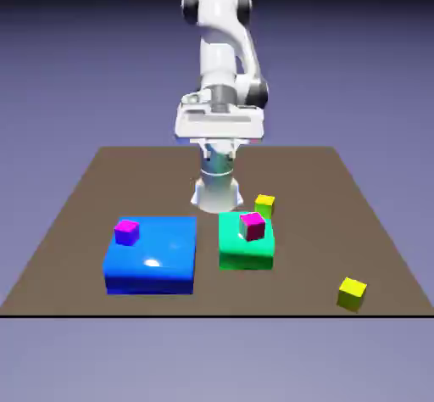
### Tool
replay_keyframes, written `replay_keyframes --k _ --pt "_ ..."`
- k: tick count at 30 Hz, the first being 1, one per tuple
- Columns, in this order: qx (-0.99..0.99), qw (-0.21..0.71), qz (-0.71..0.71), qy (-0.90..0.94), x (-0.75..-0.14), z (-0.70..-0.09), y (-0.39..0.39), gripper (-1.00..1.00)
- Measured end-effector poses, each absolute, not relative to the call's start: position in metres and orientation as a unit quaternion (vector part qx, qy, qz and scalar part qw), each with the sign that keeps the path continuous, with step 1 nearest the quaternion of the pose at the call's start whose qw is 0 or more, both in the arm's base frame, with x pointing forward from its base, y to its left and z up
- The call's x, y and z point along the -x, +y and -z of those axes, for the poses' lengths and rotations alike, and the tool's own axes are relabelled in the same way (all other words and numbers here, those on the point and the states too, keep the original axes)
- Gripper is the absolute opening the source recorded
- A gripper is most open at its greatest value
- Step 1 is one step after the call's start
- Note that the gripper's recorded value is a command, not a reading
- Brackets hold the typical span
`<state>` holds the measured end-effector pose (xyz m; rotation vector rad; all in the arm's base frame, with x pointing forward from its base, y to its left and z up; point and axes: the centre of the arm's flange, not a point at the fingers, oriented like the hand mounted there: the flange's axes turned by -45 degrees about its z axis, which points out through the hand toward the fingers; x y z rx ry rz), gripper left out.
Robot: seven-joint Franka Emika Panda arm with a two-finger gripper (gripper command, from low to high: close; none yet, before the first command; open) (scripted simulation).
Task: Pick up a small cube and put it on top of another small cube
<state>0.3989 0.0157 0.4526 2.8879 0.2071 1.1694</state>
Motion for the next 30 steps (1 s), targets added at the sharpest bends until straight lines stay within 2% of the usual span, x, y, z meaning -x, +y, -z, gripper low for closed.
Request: replay_keyframes --k 14,22,30 --pt "-0.816 0.079 -0.203 0.535 -0.474 -0.351 0.172 0.0" --pt "-0.63 0.143 -0.088 0.758 -0.479 -0.274 0.267 0.0" --pt "-0.363 0.218 0.038 0.905 -0.456 -0.198 0.359 0.0"
